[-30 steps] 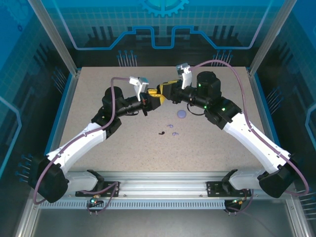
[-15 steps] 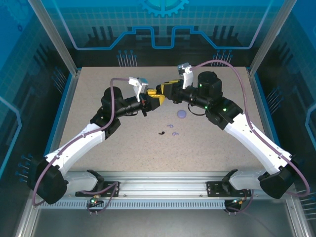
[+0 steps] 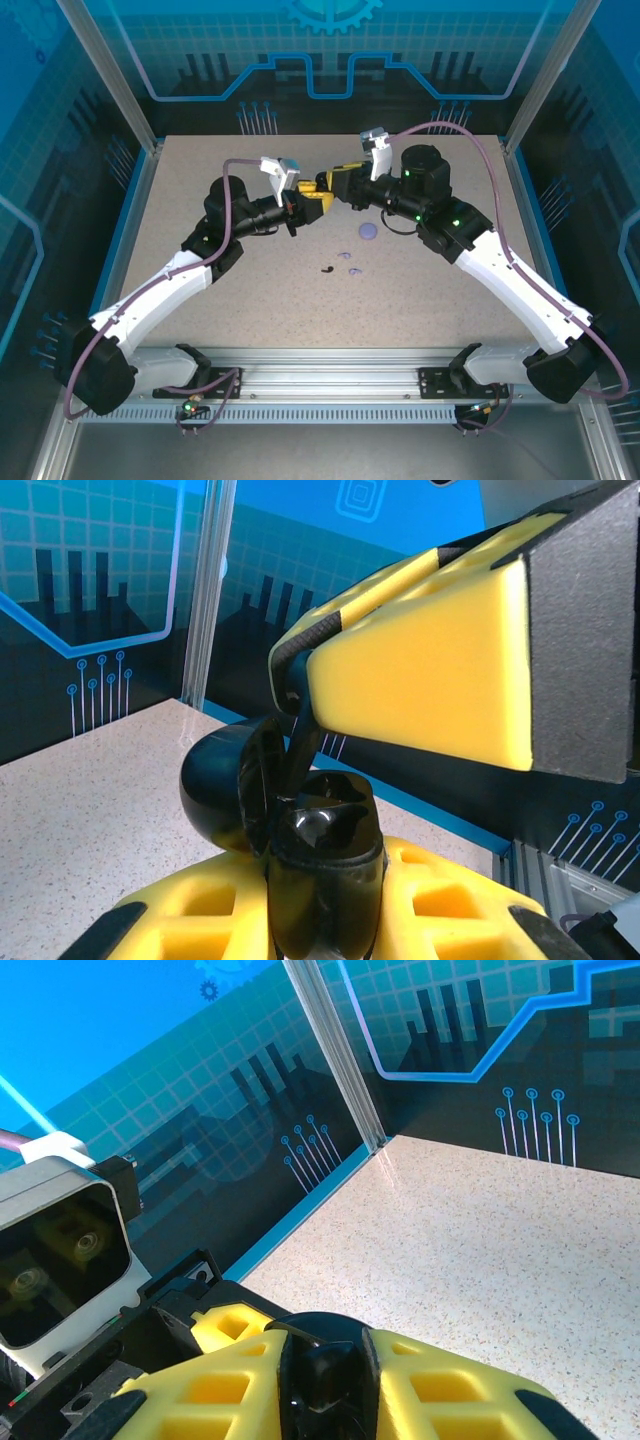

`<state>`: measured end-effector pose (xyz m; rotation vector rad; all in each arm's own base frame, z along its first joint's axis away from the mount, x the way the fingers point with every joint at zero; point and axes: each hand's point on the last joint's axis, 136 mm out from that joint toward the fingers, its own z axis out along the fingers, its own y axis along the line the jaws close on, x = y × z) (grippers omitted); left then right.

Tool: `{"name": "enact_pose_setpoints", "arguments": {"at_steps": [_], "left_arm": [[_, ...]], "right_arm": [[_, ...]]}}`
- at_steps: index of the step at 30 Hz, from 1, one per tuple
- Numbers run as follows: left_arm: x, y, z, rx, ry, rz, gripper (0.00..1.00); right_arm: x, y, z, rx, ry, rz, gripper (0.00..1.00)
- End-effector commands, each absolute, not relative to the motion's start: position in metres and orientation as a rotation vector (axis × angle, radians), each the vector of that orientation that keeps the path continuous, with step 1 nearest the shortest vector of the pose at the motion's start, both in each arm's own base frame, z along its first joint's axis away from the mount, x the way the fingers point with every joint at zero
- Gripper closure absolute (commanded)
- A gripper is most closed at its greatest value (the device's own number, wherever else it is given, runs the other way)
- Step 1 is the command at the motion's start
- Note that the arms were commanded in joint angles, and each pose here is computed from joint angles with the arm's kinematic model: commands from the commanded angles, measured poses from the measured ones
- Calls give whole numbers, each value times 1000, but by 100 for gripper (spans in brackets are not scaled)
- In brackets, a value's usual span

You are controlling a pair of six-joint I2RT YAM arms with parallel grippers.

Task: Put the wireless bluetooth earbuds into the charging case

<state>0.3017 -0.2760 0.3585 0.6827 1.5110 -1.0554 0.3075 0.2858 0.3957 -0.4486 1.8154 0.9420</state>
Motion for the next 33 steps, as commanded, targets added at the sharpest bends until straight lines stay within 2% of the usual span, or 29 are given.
{"name": "enact_pose_setpoints", "arguments": {"at_steps": [1,12,33], "left_arm": [[297,-276,382,711,1436,-1026,79],[299,-277,378,711,1446,-1017,79],[295,-275,383,740,1410,-958,79]], "right_arm": [[296,285,418,-477,1764,973,74],[287,286,430,-500,1738,1013,74],[287,287,417,-526,1798,988,74]]}}
